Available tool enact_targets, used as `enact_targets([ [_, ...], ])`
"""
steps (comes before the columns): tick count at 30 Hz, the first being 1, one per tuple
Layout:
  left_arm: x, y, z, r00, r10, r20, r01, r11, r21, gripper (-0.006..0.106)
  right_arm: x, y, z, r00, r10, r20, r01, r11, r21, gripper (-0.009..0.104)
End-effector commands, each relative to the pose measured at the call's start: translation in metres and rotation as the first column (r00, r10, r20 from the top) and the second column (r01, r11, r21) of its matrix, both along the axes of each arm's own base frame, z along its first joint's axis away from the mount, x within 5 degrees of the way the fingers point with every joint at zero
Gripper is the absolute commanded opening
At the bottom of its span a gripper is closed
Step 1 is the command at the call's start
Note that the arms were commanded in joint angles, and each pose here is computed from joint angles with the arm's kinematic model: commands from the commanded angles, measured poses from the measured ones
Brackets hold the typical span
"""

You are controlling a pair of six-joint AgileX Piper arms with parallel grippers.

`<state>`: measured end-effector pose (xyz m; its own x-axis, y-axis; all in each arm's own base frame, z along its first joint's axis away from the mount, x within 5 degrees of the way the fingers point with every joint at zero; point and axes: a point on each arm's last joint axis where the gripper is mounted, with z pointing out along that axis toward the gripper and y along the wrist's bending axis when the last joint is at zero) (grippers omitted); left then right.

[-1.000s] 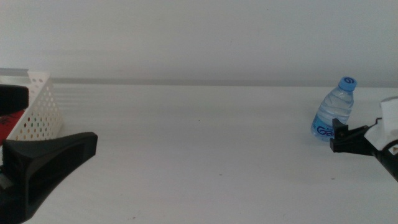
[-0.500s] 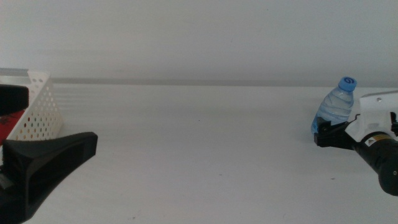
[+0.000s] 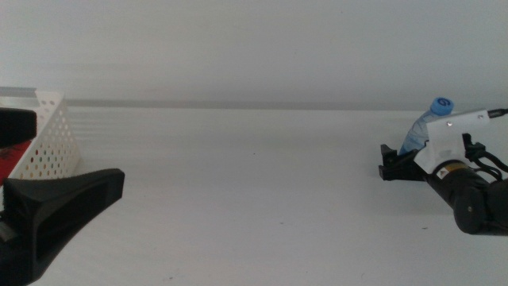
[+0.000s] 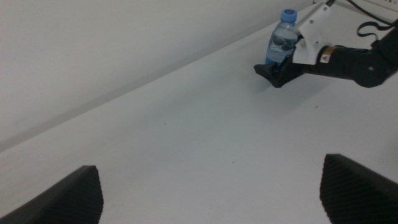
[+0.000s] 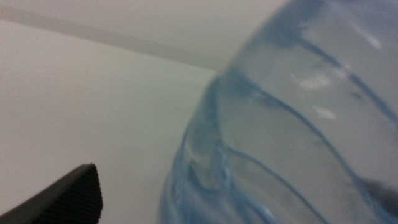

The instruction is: Use arms to grab the bottles and put them into the dustbin to the left of the table.

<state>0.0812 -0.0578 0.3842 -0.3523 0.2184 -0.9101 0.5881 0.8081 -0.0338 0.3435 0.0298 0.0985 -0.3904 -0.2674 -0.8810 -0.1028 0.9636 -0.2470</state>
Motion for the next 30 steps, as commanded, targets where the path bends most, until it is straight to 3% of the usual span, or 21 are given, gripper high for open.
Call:
enact_targets([
  [1,0.000,-0.001,0.001,1.000,-0.003,0.009,0.003,1.000,-0.016,0.094,0.011,0.003,-0.001,0.999,0.040,0.035,-0.040,0.999,-0.015,0.092],
  [4,0.000,-0.001,0.001,1.000,-0.003,0.009,0.003,1.000,-0.016,0.094,0.019,0.004,-0.006,0.998,0.042,0.039,-0.042,0.999,-0.016,0.088],
  [6,0.000,-0.001,0.001,1.000,-0.003,0.009,0.003,1.000,-0.016,0.094,0.021,0.004,-0.006,0.998,0.049,0.042,-0.048,0.999,-0.022,0.075],
  [7,0.000,-0.001,0.001,1.000,-0.003,0.009,0.003,1.000,-0.016,0.094,0.022,0.005,-0.005,0.997,0.065,0.044,-0.063,0.997,-0.033,0.058],
  [9,0.000,-0.001,0.001,1.000,-0.003,0.009,0.003,1.000,-0.016,0.094,0.022,0.011,0.002,0.991,0.121,0.059,-0.118,0.992,-0.053,0.008],
  [10,0.000,-0.001,0.001,1.000,-0.003,0.009,0.003,1.000,-0.016,0.094,0.021,0.016,0.011,0.986,0.150,0.072,-0.147,0.988,-0.045,0.000],
  [15,0.000,-0.001,0.001,1.000,-0.003,0.009,0.003,1.000,-0.016,0.094,0.023,0.062,0.074,0.944,0.295,0.148,-0.298,0.954,0.000,-0.001],
  [20,0.000,-0.001,0.001,1.000,-0.003,0.009,0.003,1.000,-0.016,0.094,0.039,0.129,0.114,0.904,0.396,0.161,-0.417,0.900,0.125,-0.001],
  [25,0.000,-0.001,0.001,1.000,-0.003,0.009,0.003,1.000,-0.016,0.094,0.048,0.188,0.094,0.853,0.501,0.145,-0.522,0.821,0.231,-0.001],
  [30,0.000,-0.001,0.001,1.000,-0.003,0.009,0.003,1.000,-0.016,0.094,0.051,0.238,0.069,0.781,0.591,0.202,-0.624,0.728,0.284,-0.001],
])
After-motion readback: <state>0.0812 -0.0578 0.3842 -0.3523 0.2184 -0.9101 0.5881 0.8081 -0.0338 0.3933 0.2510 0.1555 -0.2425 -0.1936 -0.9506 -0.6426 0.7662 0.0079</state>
